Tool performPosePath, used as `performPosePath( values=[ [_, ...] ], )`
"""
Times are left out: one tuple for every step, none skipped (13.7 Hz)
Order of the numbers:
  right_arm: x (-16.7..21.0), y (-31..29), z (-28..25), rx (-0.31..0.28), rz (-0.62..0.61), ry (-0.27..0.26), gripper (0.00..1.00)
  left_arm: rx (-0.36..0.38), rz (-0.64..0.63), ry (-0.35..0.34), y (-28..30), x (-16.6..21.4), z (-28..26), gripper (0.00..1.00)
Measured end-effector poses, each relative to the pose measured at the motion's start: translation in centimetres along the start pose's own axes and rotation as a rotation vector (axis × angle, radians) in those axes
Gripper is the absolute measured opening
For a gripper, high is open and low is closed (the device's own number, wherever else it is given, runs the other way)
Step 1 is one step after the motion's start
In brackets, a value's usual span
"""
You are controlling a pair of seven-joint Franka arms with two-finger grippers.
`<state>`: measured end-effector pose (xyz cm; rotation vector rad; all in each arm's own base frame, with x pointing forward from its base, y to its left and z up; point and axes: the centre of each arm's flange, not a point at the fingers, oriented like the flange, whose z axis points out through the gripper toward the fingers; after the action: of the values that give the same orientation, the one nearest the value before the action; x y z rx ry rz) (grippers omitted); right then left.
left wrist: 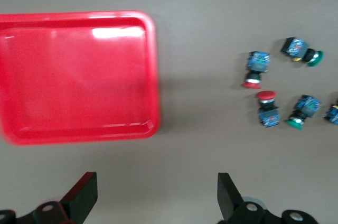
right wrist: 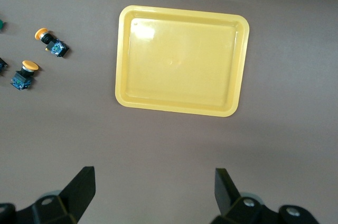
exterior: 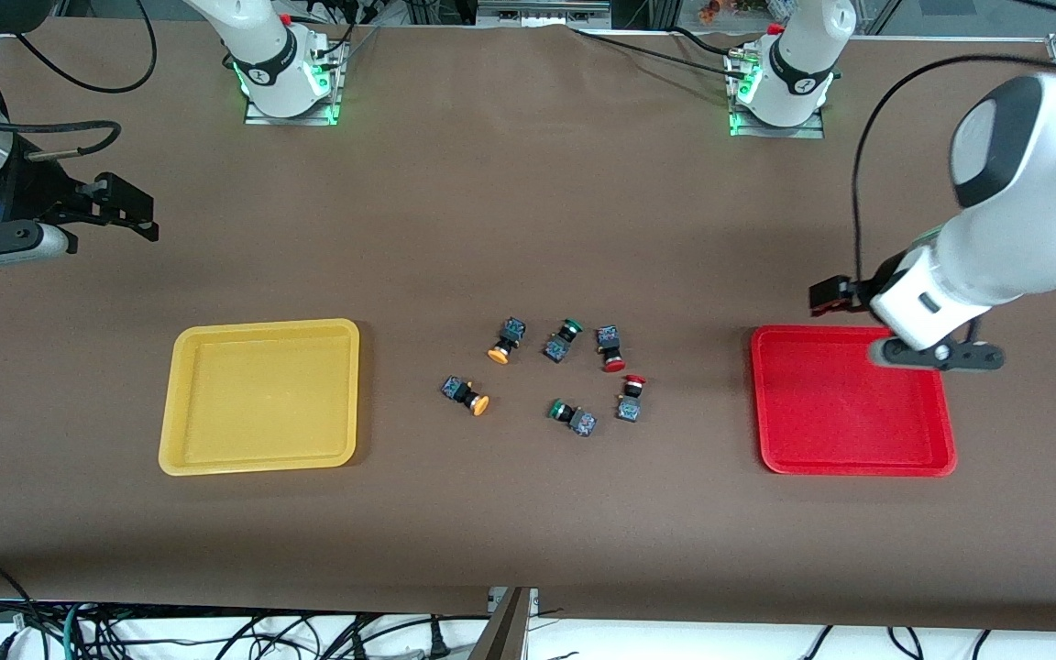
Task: Place red and yellow buttons in trays
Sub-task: 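Move the left gripper toward the red-capped buttons between the trays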
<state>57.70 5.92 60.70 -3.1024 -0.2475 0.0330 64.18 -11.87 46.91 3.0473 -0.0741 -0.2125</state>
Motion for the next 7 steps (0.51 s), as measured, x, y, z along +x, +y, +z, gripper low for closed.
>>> performPosePath(
  values=[
    [0.0,0.0,0.0,0.000,0.000,0.000,1.00,-0.012,0.012,0.004,1.2,1.2,2.3,1.00],
    [0.0,0.0,0.0,0.000,-0.001,0.000,1.00,-0.017,0.022,0.012,2.4,2.3,4.6,1.00],
    [0.0,-0.1,0.0,0.000,-0.002,0.002,1.00,-0.024,0.029,0.025,3.8,3.4,7.1,1.00],
    [0.0,-0.3,0.0,0.000,-0.004,0.003,1.00,-0.029,0.036,0.039,5.2,4.2,9.3,1.00],
    [0.1,-0.4,0.0,0.000,-0.006,0.004,1.00,-0.035,0.040,0.052,6.4,4.9,11.4,1.00],
    [0.2,-0.4,0.1,0.000,-0.007,0.007,1.00,-0.040,0.048,0.064,7.5,5.4,13.2,1.00],
    [0.5,-0.3,0.3,0.000,-0.006,0.013,1.00,-0.046,0.056,0.076,8.5,5.9,15.1,1.00]
  ],
)
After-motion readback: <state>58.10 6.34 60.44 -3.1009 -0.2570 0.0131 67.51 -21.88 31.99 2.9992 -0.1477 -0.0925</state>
